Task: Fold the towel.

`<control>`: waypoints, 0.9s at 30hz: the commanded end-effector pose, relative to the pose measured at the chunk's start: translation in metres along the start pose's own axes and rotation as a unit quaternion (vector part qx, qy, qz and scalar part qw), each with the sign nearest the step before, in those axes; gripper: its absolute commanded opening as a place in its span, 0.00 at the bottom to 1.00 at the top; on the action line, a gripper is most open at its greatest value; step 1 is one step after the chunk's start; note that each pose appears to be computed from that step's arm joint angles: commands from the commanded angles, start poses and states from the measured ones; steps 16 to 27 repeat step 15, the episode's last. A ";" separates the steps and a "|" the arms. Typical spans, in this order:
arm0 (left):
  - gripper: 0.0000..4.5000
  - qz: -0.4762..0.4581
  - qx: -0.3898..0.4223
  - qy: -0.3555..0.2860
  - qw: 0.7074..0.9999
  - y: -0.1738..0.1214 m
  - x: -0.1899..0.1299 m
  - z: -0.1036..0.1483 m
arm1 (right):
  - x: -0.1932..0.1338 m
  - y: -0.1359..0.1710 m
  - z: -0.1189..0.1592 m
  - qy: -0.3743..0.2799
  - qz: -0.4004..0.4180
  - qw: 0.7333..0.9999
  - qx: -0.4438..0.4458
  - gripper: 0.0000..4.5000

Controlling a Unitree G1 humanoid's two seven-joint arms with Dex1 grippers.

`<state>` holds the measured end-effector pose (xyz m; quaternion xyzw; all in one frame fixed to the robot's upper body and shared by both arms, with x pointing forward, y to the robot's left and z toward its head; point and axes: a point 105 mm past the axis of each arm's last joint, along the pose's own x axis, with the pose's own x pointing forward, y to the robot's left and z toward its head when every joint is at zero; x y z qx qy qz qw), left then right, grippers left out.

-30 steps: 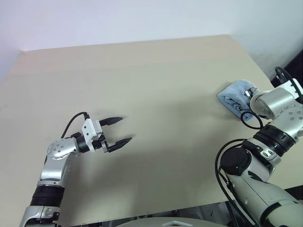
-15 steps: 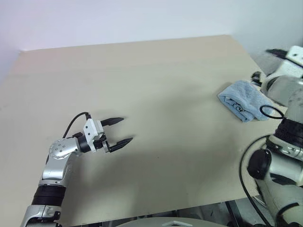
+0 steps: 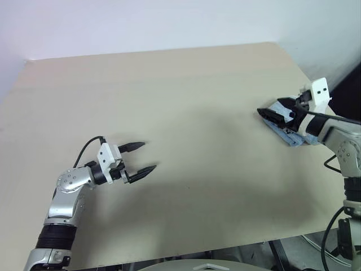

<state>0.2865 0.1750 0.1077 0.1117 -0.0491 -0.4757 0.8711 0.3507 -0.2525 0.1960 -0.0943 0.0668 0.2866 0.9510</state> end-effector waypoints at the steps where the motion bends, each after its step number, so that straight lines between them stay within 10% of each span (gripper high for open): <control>1: 1.00 0.027 0.023 -0.018 0.999 0.013 -0.015 0.017 | -0.015 0.010 0.014 -0.014 0.067 0.995 -0.078 0.99; 27: 1.00 0.119 0.026 -0.002 0.992 0.050 -0.056 0.025 | -0.020 0.015 -0.018 -0.017 0.091 0.986 -0.141 0.99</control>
